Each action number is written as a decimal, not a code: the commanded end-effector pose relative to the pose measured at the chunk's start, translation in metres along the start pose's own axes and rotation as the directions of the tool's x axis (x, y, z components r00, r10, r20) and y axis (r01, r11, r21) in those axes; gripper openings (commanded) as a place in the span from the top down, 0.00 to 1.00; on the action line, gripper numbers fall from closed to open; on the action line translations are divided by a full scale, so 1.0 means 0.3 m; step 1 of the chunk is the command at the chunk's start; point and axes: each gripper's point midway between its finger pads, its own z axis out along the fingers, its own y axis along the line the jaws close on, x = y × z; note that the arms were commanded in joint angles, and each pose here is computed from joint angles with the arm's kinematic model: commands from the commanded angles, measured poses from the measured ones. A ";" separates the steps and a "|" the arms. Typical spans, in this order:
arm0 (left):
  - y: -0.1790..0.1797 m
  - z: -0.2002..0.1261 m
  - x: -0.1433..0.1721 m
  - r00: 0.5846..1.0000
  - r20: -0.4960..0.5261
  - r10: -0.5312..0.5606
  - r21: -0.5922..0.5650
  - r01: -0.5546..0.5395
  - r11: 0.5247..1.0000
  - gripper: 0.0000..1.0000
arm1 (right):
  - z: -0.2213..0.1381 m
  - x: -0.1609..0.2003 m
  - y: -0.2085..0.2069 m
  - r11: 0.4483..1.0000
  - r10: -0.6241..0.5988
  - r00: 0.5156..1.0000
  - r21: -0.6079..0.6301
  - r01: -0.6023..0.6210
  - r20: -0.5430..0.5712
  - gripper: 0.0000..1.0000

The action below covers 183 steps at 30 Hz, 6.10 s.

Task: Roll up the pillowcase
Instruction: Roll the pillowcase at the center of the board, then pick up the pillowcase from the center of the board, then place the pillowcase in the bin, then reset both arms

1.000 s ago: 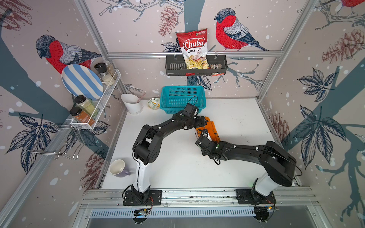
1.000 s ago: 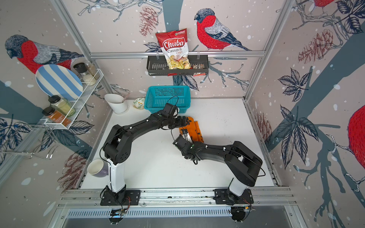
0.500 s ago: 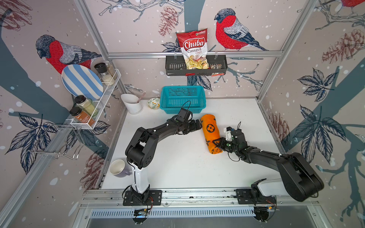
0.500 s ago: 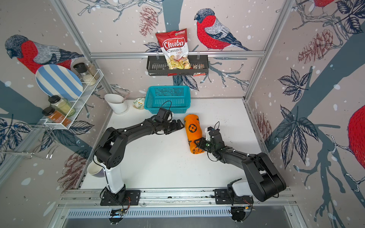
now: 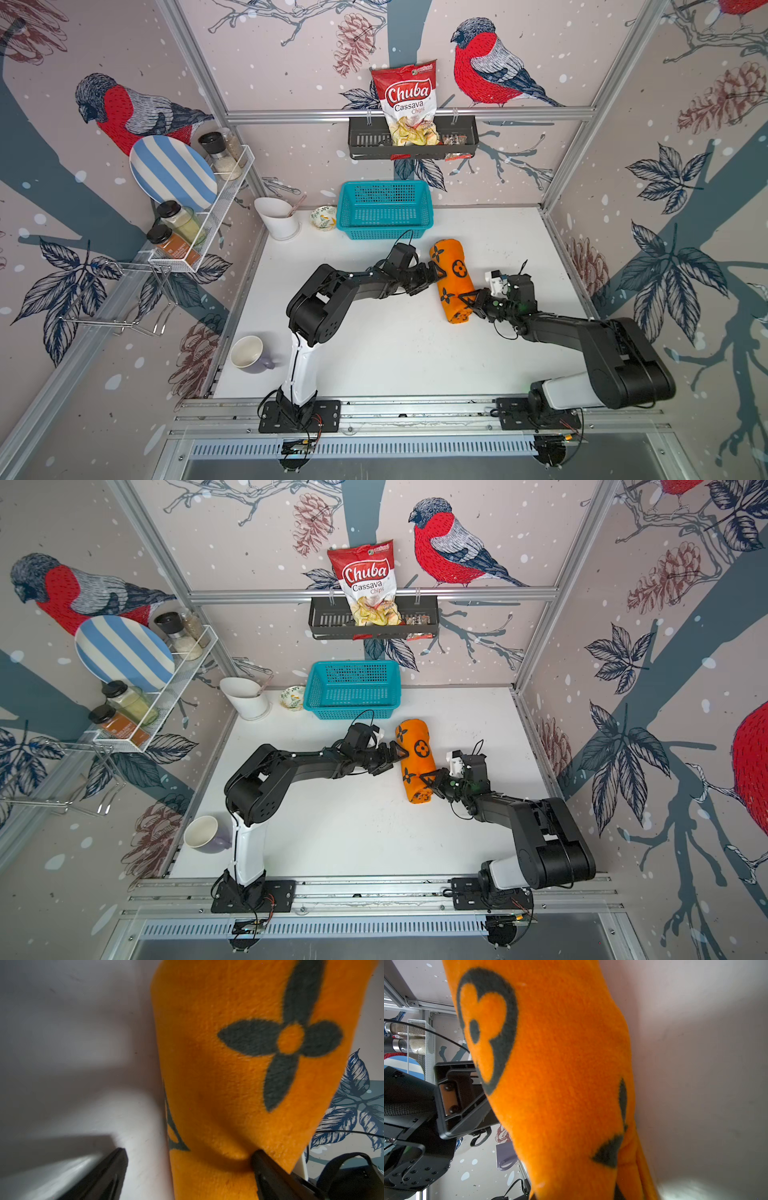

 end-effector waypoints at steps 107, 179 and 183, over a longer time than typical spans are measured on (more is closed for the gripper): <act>-0.085 -0.574 -1.102 0.531 0.738 -0.417 0.468 0.042 0.883 0.64 | 0.216 -0.499 0.445 0.910 -0.385 0.901 0.242 0.336 0.198 0.00; 0.339 -1.429 -0.138 0.322 0.653 0.686 -0.756 0.328 0.566 0.01 | -0.577 -0.506 0.043 0.581 -0.766 0.384 0.811 0.069 0.516 0.00; 0.404 -1.472 -0.103 0.265 0.562 0.783 -0.821 0.295 0.490 0.01 | -0.596 -0.527 -0.046 0.595 -0.756 0.367 0.803 0.037 0.542 0.00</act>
